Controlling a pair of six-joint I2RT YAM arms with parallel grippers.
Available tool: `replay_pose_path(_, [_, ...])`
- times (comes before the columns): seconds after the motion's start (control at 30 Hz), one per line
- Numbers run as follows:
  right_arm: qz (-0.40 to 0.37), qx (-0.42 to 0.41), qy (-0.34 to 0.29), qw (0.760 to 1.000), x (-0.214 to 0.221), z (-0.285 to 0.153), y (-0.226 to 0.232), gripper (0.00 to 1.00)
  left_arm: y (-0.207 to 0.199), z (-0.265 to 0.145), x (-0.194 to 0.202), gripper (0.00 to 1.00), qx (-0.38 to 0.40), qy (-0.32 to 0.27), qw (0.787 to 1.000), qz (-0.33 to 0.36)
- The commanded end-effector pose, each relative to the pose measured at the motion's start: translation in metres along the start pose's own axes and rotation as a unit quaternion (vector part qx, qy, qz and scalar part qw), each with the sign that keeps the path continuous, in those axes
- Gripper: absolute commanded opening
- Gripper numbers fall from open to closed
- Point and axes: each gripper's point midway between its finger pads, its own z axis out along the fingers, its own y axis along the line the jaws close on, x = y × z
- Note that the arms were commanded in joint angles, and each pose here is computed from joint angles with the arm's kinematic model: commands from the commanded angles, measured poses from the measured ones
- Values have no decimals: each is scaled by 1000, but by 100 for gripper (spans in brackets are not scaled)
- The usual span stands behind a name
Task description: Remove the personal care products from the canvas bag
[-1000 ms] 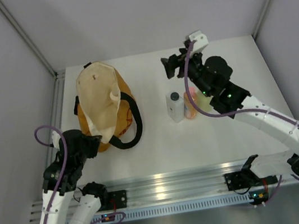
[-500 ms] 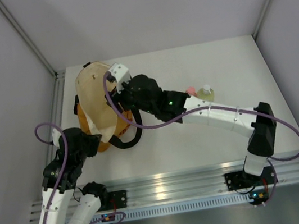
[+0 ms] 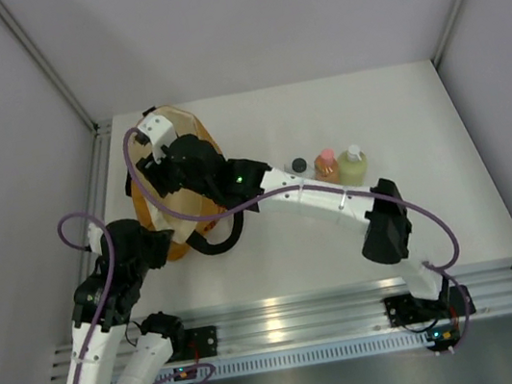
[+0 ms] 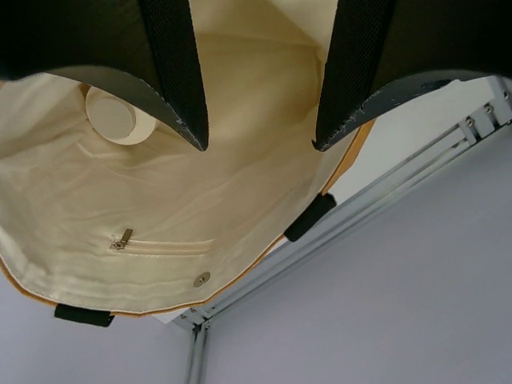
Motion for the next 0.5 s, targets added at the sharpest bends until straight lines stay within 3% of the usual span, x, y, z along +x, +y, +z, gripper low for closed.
replay_pose_path(0.0, [31,36,2,999,5,24,-20,54,-4,1,-3,0,4,-9,1000,-27])
replay_pose_path(0.27, [57,69,0,996,21,65,-57,52,-5,1,-2,0,5,-6,1000,-28])
replay_pose_path(0.47, [43,127,53,990,75,82,-87,49,-3,-2,-6,0,11,-15,999,-31])
